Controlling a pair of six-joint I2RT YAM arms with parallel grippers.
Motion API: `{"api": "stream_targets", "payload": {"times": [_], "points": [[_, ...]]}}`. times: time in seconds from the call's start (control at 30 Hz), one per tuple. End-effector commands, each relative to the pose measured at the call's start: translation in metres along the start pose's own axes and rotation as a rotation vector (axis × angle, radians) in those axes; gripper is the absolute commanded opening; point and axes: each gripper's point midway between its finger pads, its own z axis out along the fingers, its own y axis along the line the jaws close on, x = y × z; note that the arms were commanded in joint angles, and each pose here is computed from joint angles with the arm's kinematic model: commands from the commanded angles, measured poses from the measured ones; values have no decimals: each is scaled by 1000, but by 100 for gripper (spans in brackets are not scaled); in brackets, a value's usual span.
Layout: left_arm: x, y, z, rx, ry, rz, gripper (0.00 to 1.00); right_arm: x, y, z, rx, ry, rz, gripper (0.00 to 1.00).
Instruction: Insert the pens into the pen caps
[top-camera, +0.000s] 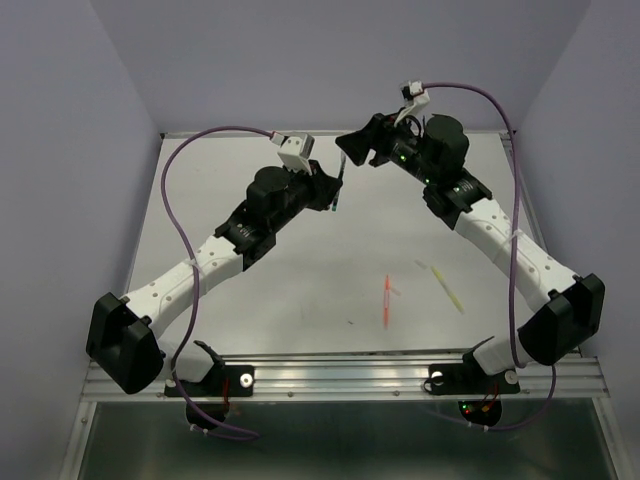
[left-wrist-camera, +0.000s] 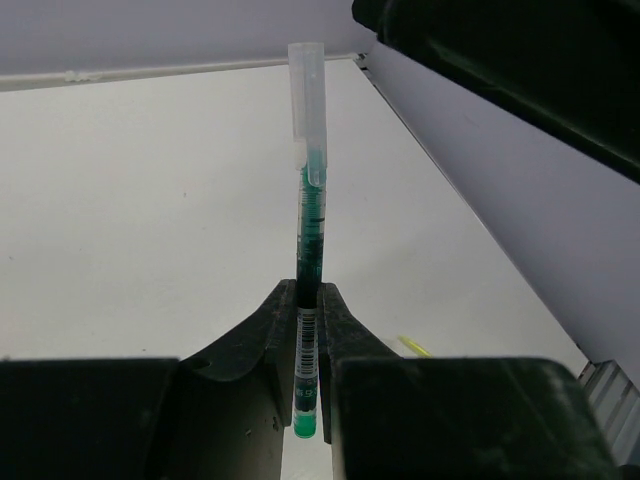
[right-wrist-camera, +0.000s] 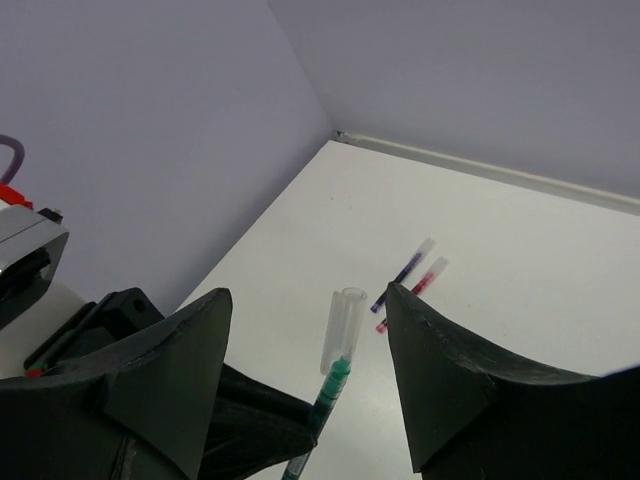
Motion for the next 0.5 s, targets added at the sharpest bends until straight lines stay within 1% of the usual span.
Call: {"api": "stream_targets", "payload": {"times": [0.0, 0.17, 0.33, 0.47], "points": [[-28, -19, -6, 67, -73, 38, 0, -15, -2, 7, 21, -24, -22, 69], [-31, -19, -7, 68, -80, 39, 0, -9, -9, 14, 42, -3, -10, 68], [-31, -20, -7, 71, -82, 39, 0, -5, -8, 18, 28, 12, -2, 60], [-30, -21, -5, 77, -77, 41, 0, -3, -9, 20, 24, 18, 6, 57]]}}
